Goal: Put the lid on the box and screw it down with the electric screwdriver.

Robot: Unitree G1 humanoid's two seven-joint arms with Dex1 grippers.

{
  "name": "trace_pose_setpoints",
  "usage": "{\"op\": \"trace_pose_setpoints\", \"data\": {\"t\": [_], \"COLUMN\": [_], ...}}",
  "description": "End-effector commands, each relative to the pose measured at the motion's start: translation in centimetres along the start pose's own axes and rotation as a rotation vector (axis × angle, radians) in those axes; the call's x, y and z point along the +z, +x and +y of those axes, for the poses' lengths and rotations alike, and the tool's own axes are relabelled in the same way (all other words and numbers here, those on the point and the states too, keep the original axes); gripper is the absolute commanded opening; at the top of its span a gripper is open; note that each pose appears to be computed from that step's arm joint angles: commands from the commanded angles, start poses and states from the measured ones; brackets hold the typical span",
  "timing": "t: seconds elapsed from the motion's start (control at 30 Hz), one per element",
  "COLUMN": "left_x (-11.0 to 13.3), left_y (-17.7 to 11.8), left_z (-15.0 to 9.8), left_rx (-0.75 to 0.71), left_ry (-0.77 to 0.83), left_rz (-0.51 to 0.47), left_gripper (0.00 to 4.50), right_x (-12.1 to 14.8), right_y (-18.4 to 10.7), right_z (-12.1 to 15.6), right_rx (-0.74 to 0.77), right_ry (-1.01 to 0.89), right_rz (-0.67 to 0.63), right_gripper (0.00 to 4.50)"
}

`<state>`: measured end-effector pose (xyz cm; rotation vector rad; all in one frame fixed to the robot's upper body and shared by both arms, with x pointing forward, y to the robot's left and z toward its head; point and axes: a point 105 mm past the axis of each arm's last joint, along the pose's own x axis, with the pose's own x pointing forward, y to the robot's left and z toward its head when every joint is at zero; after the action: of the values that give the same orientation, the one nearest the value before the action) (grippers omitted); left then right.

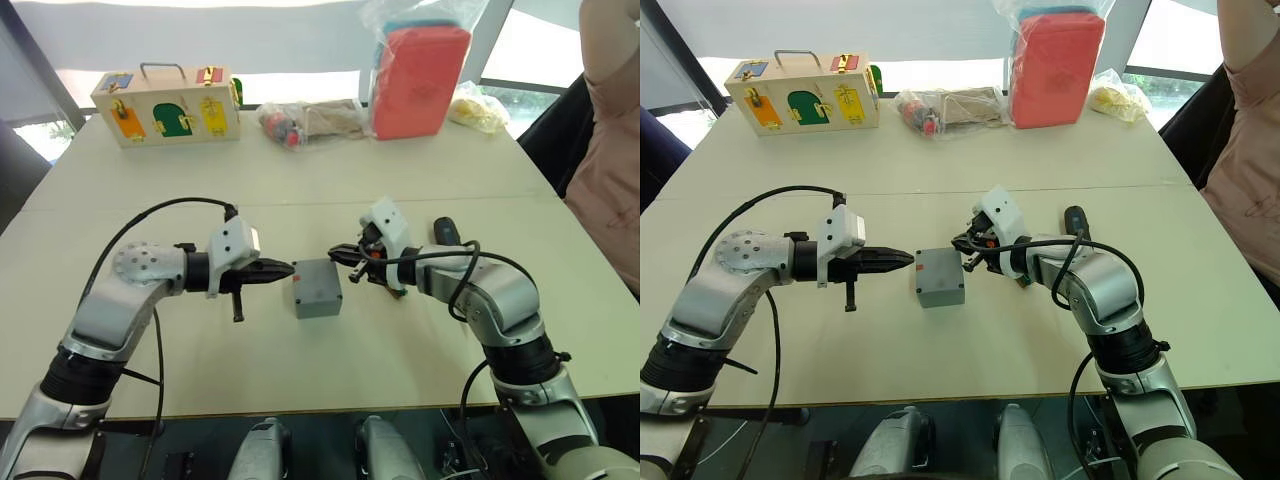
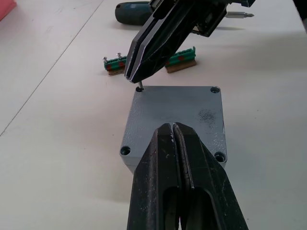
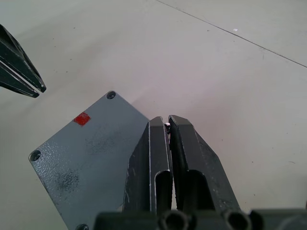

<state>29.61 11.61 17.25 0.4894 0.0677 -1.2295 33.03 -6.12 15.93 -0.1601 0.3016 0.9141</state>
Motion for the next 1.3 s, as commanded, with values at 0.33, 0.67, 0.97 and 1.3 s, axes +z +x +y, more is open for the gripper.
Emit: {"op": "trace_pose_setpoints", "data": {"t": [0.33, 0.67, 0.97, 1.3], "left_x": [1.1, 0.9, 0.9, 1.9], "left_y": [-0.1, -0.1, 0.3, 1.2], "left_z": [0.1, 0.1, 0.3, 0.0], "left_rx": [0.007, 0.008, 0.009, -0.033], "left_ry": [0.044, 0.042, 0.039, 0.055], "left_rz": [-0.031, -0.032, -0.037, -0.084], "left_gripper": [0.00, 0.00, 0.00, 0.00], "right_x": [0.5, -0.4, -0.3, 2.5], "right_y": [0.1, 0.4, -0.2, -6.8], "right_z": [0.0, -0.1, 0.2, -3.0], "right_rx": [0.000, 0.000, 0.031, -0.128], "right_ry": [-0.036, -0.038, -0.029, -0.098], "right_rz": [-0.024, 0.003, 0.002, 0.021], "right_gripper": [0.07, 0.07, 1.74, 4.48]}}
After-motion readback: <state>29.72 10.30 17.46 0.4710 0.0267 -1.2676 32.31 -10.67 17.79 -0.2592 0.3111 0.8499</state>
